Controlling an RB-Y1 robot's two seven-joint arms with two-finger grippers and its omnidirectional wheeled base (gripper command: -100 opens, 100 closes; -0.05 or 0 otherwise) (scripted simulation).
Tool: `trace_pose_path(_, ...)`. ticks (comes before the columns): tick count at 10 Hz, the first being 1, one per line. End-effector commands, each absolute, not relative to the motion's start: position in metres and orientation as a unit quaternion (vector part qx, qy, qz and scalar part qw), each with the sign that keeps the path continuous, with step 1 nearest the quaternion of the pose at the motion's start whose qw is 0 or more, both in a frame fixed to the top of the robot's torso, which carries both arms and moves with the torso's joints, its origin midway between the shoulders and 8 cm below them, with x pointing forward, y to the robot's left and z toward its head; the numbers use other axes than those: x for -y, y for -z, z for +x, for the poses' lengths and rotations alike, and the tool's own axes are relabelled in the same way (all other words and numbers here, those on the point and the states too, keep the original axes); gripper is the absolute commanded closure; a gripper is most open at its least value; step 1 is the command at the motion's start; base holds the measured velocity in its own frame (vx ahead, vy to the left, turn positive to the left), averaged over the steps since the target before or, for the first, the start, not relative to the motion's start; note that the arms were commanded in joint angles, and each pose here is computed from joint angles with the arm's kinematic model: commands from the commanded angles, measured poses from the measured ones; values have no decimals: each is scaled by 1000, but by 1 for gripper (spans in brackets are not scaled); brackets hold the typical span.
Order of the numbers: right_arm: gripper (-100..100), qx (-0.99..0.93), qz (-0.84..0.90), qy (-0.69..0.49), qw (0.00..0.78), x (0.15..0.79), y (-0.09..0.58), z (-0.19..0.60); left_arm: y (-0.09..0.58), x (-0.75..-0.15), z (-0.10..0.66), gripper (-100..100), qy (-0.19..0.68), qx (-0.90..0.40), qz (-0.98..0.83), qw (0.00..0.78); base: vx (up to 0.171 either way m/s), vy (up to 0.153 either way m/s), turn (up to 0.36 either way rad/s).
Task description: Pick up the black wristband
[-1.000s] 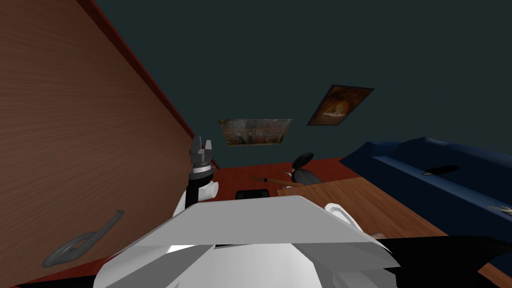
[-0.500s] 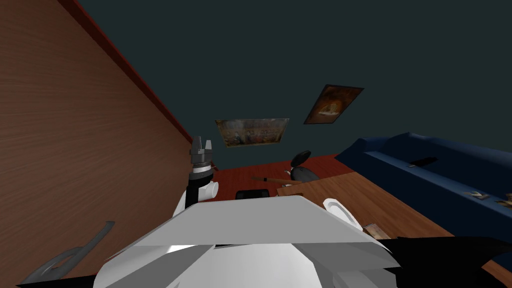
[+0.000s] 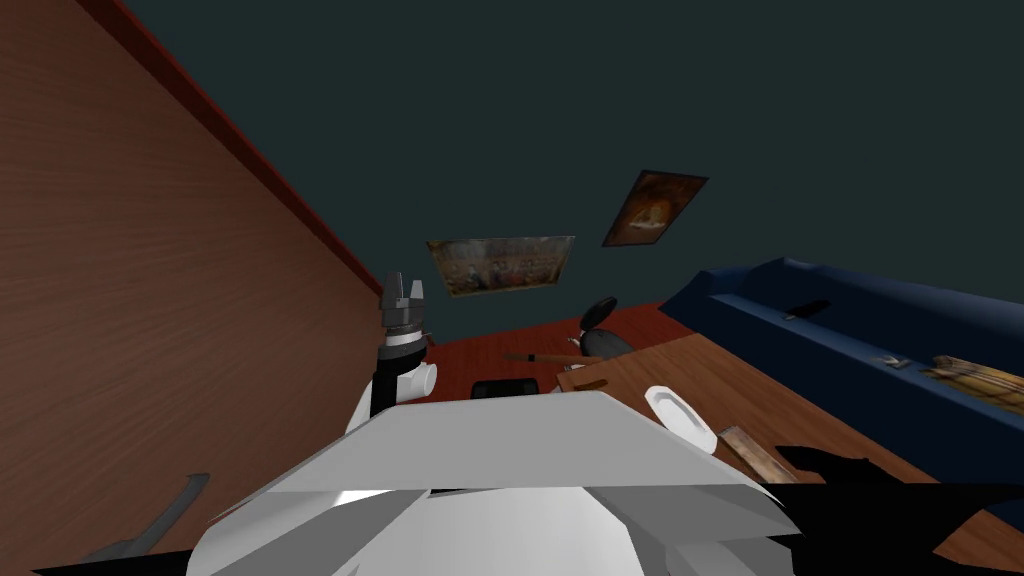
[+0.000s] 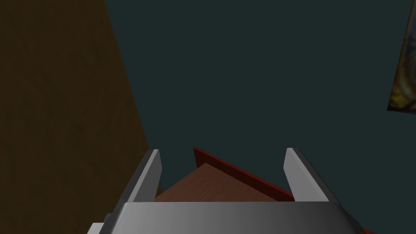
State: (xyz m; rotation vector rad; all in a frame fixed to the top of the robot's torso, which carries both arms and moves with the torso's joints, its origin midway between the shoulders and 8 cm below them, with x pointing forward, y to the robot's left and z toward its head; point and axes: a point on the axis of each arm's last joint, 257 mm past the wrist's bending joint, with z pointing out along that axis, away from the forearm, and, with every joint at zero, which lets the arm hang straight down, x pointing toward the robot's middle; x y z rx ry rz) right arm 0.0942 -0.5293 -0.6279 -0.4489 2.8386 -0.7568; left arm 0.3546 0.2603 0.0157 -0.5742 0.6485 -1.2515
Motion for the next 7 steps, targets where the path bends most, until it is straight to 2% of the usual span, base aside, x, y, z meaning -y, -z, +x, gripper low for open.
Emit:
trace_pose_path(1, 100, -951, -157, 252, 86, 533, 626, 99, -16, -260, 355, 0, 567, -294, -260, 724, 9, 59, -62)
trace_pose_path(6, 100, -948, -171, 252, 92, 550, 619, 113, -16, -260, 355, 0, 567, -294, -260, 724, 5, 50, -86)
trace_pose_path(7, 0, -948, -174, 252, 92, 551, 619, 113, -16, -260, 355, 0, 567, -294, -260, 724, 0, 7, 3)
